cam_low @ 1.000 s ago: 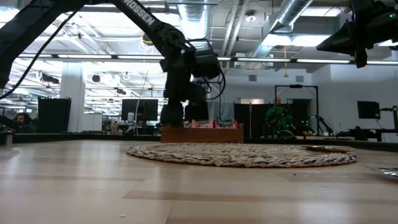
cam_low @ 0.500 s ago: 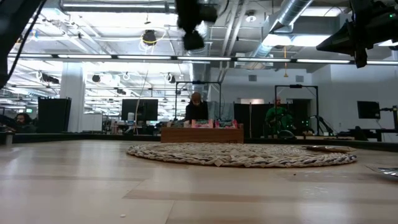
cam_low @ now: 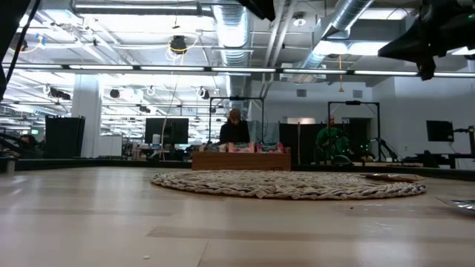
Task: Pick & Place Tea
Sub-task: Put the brown tea bag into the left section of the wooden organizer
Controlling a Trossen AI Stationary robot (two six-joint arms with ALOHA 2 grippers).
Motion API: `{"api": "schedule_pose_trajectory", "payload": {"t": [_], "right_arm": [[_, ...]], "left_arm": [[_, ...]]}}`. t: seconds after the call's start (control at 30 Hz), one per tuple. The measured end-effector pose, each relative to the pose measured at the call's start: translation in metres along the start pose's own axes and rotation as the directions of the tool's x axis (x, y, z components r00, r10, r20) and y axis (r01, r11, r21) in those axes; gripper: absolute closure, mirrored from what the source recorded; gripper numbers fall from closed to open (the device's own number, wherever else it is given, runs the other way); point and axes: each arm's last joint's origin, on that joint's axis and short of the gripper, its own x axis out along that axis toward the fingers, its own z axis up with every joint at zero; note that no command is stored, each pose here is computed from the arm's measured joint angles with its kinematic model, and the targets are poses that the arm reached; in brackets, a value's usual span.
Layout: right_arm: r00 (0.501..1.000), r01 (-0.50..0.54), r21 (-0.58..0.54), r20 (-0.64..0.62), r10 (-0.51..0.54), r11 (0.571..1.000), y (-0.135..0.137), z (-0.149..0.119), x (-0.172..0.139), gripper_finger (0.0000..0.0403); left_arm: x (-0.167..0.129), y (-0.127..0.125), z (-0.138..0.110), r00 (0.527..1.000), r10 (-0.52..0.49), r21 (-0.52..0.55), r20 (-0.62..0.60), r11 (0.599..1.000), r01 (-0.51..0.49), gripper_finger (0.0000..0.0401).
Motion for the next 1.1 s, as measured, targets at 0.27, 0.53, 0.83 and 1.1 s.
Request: {"api": "schedule_pose_trajectory", "payload": {"t": [0.27, 0.53, 0.83, 1.1], "right_arm": [[0.965, -0.244, -0.026, -0.103, 0.24, 0.969, 0.007, -0.003, 0.002, 0.0403], [0.889, -0.344, -0.018, -0.329, 0.319, 0.939, 0.011, -0.01, 0.024, 0.0403], [0.736, -0.355, -0.012, -0.62, 0.272, 0.935, 0.03, -0.013, 0.064, 0.0394], [0.583, -0.317, -0.12, -0.807, 0.093, 0.941, 0.05, -0.028, 0.1, 0.0333]], "left_arm": [[-0.022, -0.018, -0.045, 0.922, -0.165, -0.382, -0.349, 0.924, 0.021, 0.0245], [-0.024, -0.062, -0.115, 0.836, -0.011, -0.34, -0.549, 0.916, -0.212, 0.0245], [-0.01, -0.081, -0.178, 0.775, -0.086, -0.268, -0.626, 0.957, -0.11, 0.0255], [-0.017, -0.033, -0.194, 0.834, -0.182, -0.42, -0.521, 0.905, -0.066, 0.0316]]}}
